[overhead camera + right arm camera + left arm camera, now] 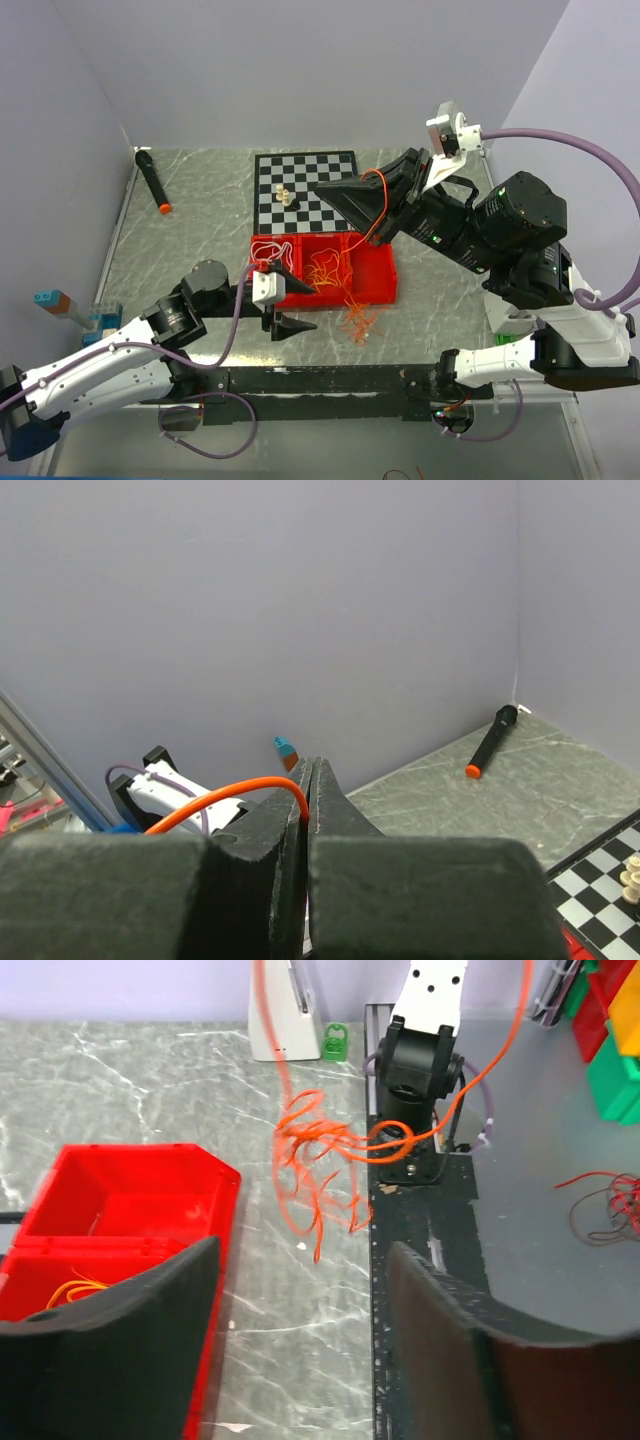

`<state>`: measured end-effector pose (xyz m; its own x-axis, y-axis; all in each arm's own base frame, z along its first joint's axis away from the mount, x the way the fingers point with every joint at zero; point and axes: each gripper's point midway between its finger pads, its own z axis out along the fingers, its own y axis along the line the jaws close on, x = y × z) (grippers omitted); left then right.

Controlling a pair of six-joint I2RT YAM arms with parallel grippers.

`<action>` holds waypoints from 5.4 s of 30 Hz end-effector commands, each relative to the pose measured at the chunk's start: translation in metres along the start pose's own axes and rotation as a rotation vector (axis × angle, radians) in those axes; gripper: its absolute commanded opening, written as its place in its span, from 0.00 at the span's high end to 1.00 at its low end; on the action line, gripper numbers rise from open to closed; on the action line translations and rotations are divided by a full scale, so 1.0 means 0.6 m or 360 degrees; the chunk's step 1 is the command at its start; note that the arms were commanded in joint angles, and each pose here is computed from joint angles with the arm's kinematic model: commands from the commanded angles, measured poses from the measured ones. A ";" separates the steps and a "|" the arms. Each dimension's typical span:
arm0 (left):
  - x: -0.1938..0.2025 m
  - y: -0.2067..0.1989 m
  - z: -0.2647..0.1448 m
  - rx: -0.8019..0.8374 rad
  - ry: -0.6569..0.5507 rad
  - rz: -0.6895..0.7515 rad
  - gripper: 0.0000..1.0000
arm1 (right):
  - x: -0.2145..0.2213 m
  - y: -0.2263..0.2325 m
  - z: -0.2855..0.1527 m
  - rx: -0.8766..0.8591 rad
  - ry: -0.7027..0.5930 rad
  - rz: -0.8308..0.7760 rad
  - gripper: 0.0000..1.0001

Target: Untangle the cables

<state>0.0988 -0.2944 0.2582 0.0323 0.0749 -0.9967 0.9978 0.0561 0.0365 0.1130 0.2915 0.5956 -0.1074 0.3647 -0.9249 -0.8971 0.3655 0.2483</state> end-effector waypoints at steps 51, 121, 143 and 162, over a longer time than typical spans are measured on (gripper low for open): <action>-0.080 0.034 -0.047 -0.0199 -0.0043 0.0460 0.01 | 0.158 -0.446 -0.065 0.1284 0.0096 -0.0195 1.00; -0.130 0.046 -0.056 -0.0265 -0.0201 0.0389 0.03 | 0.657 -0.568 -0.273 0.2445 0.0950 0.0514 1.00; -0.135 0.046 -0.062 -0.0256 -0.0190 0.0393 0.03 | 0.663 -0.591 -0.267 0.2438 0.0963 0.0532 0.42; -0.138 0.051 -0.060 -0.0264 -0.0196 0.0399 0.03 | 0.567 -0.528 -0.216 0.1899 0.0765 0.0472 0.27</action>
<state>0.1283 -0.2635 0.3191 0.2649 0.0444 -0.9632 0.9392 0.2145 0.2682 0.2998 0.1690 0.1416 -0.6244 0.3359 -0.7052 0.2177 0.9419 0.2558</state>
